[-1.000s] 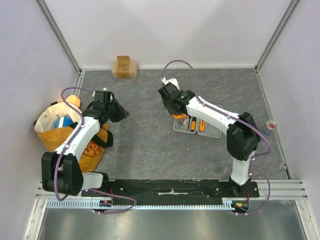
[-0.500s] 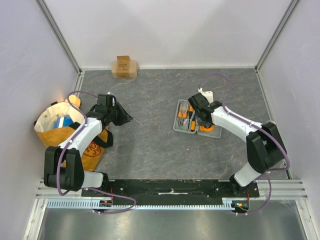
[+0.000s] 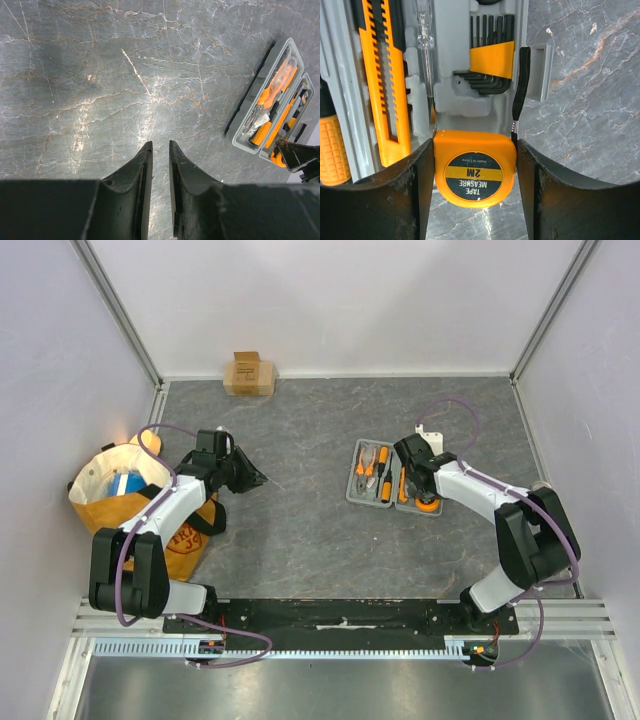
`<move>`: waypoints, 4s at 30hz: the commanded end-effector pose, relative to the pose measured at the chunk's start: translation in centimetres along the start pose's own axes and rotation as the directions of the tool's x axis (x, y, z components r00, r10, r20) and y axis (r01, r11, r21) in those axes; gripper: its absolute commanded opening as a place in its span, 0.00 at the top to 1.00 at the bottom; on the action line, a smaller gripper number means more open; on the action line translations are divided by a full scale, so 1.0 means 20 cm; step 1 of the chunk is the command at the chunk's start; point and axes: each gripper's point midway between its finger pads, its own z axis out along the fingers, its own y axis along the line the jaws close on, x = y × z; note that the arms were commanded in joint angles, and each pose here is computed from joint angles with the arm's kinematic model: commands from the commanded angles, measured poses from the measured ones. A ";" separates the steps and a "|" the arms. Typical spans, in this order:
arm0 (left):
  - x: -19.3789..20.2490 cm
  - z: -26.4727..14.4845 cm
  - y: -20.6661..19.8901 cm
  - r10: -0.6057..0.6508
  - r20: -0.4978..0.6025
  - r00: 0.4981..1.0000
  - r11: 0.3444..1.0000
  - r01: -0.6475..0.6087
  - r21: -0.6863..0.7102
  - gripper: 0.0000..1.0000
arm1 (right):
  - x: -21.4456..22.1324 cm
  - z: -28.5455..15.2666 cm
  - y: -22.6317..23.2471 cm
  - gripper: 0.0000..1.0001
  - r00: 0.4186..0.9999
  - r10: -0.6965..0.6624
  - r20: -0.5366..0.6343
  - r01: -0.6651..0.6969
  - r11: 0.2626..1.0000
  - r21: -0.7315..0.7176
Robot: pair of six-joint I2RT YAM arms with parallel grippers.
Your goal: Pack the tool kit
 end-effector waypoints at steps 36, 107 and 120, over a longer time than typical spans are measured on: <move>0.01 0.01 -0.02 0.028 -0.006 1.000 0.999 -0.028 0.039 0.76 | -0.03 -0.10 0.02 0.42 0.999 0.043 -0.011 -0.044 0.991 -0.126; 0.66 0.61 -0.67 0.433 -0.382 0.816 0.896 -0.343 0.282 0.53 | 0.12 -0.01 0.04 0.72 0.983 0.165 -0.076 -0.173 0.978 -0.114; 0.69 0.68 -0.57 0.438 -0.414 0.798 0.896 -0.423 0.133 0.46 | 0.08 0.03 0.06 0.74 0.986 0.166 -0.028 -0.168 0.977 -0.132</move>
